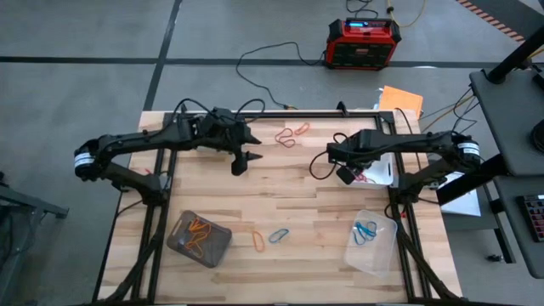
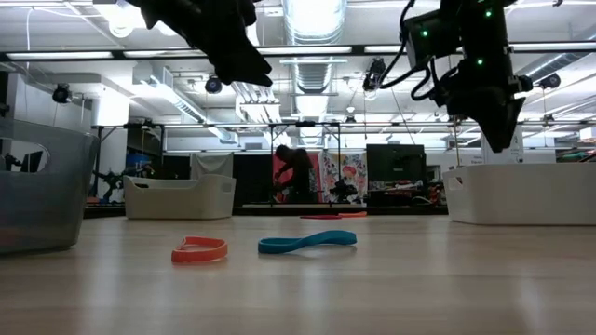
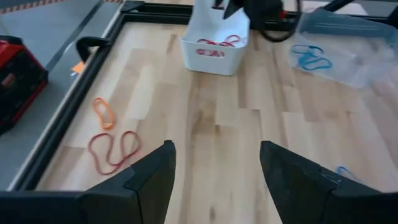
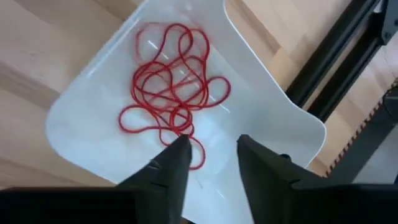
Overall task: Sort rubber bands into baskets
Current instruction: Put the red rubber band into the white bin, then put the blue rubber band into the transparent bin
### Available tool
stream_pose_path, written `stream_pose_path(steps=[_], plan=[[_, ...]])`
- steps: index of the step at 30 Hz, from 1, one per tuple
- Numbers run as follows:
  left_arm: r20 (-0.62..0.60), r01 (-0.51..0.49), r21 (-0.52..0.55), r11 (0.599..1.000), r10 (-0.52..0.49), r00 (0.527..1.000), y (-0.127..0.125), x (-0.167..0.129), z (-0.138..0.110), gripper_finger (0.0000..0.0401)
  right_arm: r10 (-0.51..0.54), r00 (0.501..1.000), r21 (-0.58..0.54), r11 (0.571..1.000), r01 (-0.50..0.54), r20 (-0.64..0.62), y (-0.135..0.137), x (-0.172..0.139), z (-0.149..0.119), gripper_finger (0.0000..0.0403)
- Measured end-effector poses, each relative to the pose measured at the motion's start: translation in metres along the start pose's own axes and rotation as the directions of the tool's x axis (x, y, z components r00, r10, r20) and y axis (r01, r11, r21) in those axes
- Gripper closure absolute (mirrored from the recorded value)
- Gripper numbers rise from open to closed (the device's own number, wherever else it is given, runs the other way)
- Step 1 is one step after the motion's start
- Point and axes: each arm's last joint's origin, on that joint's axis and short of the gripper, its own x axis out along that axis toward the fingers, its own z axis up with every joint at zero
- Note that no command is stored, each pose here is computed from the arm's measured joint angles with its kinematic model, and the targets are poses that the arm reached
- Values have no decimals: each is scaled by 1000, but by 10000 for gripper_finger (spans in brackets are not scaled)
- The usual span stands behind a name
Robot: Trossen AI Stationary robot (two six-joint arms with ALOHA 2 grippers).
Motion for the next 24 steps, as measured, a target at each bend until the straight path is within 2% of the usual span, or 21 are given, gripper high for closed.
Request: stream_pose_path(steps=[4,8,14,19,24], plan=[[-4,35,-2,999,-35,999,-12,2,1,185,41,998,18,999,-42,52,4,-2,2,237],[-46,89,8,996,-88,995,-30,4,-3,185,148,971,1,989,-151,188,14,-11,5,219],[-91,169,22,985,-167,982,-66,10,-12,185,296,873,-125,955,-269,388,37,-31,-3,218],[-121,103,12,995,-101,987,-94,12,-22,185,359,784,-230,933,-279,507,59,-45,-18,225],[-111,93,-13,996,-94,989,-120,11,-29,185,399,718,-317,913,-256,570,78,-55,-41,227]])
